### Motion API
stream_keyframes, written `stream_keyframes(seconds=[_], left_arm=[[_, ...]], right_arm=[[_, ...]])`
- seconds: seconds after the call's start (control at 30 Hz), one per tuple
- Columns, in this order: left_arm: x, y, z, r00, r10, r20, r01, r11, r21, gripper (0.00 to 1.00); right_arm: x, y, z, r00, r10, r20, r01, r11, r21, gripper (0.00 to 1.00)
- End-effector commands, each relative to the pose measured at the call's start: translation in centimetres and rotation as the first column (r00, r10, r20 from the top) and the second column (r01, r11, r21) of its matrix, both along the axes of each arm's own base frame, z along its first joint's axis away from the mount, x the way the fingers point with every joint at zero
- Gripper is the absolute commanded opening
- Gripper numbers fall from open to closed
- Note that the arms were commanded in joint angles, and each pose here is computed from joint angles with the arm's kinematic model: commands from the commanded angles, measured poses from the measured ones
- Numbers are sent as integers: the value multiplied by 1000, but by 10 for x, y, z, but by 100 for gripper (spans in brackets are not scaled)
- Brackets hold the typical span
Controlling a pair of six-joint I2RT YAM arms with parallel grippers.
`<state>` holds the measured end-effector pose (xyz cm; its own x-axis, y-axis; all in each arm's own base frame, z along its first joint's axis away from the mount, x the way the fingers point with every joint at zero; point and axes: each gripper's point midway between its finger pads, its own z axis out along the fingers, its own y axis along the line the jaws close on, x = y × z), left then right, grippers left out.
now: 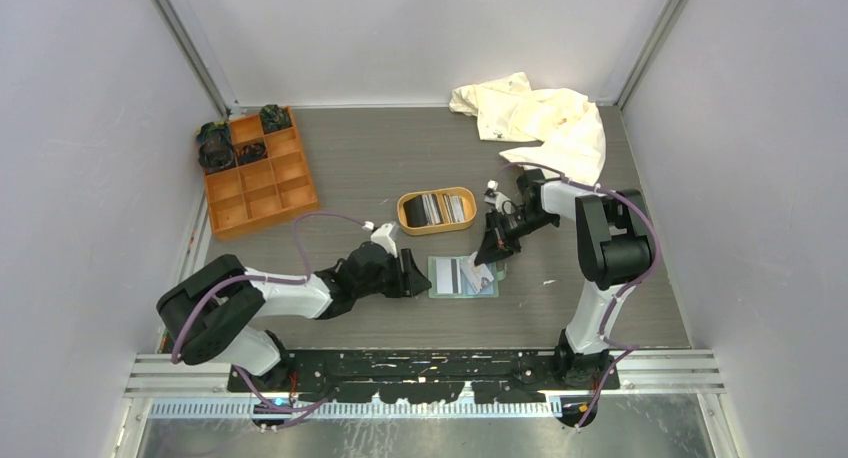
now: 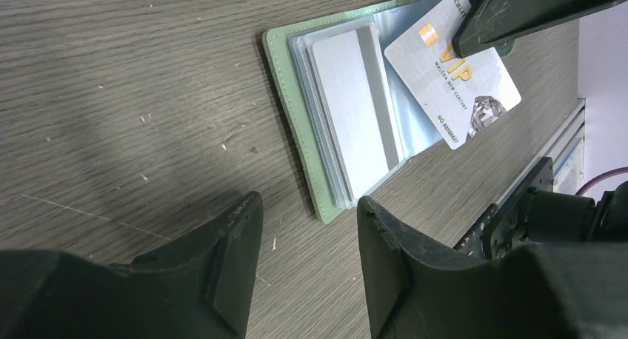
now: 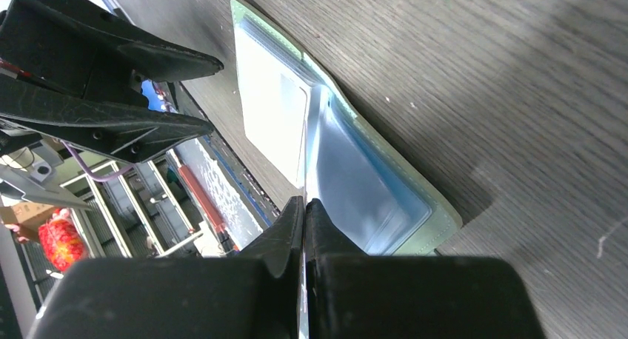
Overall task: Put the credit cards into the card holder
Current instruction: Pick up the credit card from the storage box.
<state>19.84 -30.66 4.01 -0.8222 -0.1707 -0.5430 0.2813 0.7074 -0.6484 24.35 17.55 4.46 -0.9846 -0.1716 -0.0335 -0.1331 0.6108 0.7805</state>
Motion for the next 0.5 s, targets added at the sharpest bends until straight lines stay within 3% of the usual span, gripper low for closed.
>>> stream_keyframes(seconds=[0.0,0.47], left_arm=[[8,-12,11,1000,4,19,-3,1000,-25,50],[11,13,16,996,75,50,-78,996,49,50]], right_arm=[[1,3,7,1000,11,4,-11,1000,26,1],[-15,35,14,994,107,-23,-105,992,76,1]])
